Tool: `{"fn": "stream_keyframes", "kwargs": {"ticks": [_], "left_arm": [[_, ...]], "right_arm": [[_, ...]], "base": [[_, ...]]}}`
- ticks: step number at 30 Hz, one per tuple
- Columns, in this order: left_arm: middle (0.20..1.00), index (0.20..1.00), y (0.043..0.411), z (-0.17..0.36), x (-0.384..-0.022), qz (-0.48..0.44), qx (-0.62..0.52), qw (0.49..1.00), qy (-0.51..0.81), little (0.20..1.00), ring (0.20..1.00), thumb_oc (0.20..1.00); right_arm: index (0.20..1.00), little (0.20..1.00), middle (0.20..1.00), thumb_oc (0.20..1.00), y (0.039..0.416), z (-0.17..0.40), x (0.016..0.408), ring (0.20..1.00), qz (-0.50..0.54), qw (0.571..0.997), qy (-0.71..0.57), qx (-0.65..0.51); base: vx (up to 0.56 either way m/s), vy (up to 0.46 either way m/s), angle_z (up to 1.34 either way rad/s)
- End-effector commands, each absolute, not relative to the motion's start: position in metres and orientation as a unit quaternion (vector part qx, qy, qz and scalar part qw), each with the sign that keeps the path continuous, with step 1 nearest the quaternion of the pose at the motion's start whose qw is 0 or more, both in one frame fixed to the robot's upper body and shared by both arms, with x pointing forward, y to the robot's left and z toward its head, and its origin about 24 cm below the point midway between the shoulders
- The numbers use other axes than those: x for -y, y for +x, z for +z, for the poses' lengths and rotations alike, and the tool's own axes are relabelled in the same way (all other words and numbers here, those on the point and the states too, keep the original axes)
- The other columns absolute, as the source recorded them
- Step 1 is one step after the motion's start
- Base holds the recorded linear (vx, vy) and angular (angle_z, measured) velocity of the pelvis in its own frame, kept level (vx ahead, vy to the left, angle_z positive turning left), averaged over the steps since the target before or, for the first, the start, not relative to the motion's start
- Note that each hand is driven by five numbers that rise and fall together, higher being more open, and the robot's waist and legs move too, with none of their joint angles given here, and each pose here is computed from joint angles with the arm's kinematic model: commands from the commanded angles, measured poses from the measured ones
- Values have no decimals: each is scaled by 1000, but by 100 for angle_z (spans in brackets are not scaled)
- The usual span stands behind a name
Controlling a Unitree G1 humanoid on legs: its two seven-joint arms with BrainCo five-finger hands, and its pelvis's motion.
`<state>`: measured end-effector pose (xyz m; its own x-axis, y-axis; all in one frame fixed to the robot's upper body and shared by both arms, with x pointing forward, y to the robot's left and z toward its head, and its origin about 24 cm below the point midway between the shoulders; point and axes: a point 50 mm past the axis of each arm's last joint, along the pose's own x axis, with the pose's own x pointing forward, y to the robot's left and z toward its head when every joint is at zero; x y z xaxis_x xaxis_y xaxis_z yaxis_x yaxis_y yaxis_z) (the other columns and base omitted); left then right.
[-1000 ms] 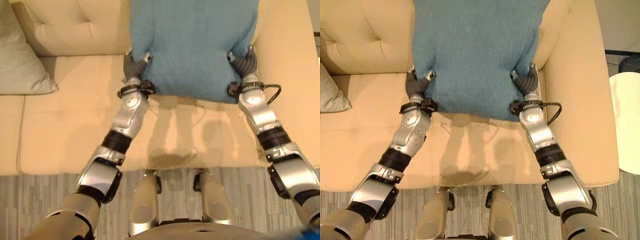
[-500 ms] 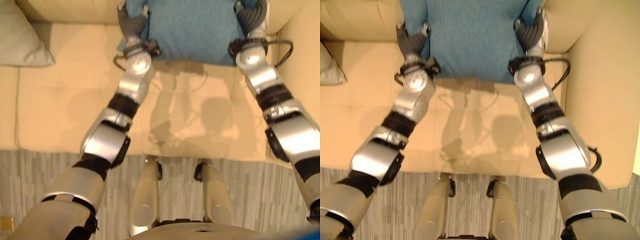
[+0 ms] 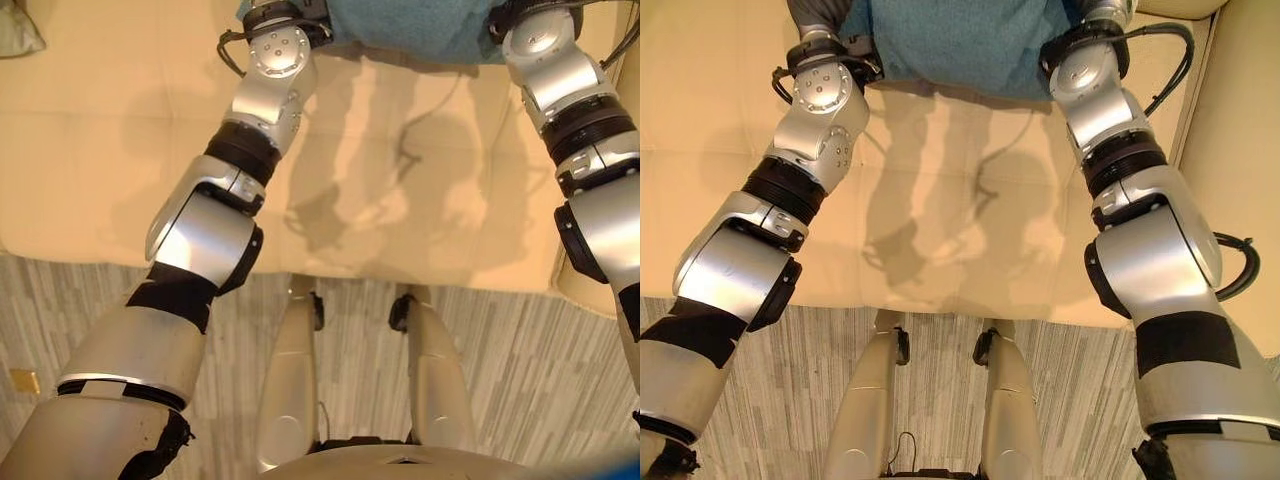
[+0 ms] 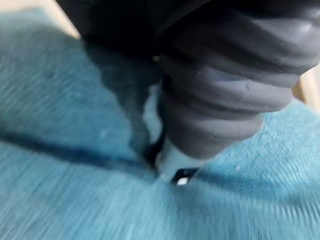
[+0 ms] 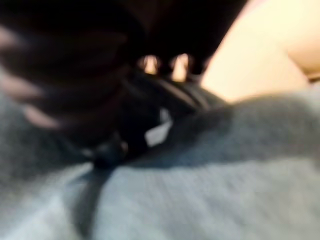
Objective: Pick up all the scattered cushions and arrange them neatly on the sofa.
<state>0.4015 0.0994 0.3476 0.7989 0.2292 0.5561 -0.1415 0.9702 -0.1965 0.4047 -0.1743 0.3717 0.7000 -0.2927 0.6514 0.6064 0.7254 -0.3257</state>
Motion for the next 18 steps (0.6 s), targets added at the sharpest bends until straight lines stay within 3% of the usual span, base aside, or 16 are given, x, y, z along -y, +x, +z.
{"fn": "stream_keyframes", "kwargs": {"ticks": [1, 2, 3, 11, 18], "left_arm": [[1000, 1000, 381, 375, -30, -36, 350, 934, -61, 1000, 1000, 1000], [1000, 1000, 382, 373, -30, -38, 347, 935, -58, 1000, 1000, 1000], [1000, 1000, 382, 373, -30, -38, 347, 935, -58, 1000, 1000, 1000], [1000, 1000, 389, 369, -50, -14, 340, 939, -52, 1000, 1000, 1000], [1000, 1000, 398, 374, -100, 52, 338, 939, -24, 1000, 1000, 1000]], "right_arm": [[589, 589, 589, 589, 405, 380, 117, 589, -162, 899, -255, 315], [849, 849, 849, 849, 406, 377, 119, 849, -161, 901, -257, 310], [1000, 1000, 1000, 1000, 406, 377, 119, 1000, -161, 901, -257, 310], [1000, 1000, 1000, 1000, 410, 365, 124, 1000, -150, 902, -273, 299], [1000, 1000, 1000, 1000, 415, 350, 139, 1000, -147, 910, -282, 267]], "base": [[0, 0, 0], [0, 0, 0], [0, 0, 0], [0, 0, 0], [-11, 1, -3]]}}
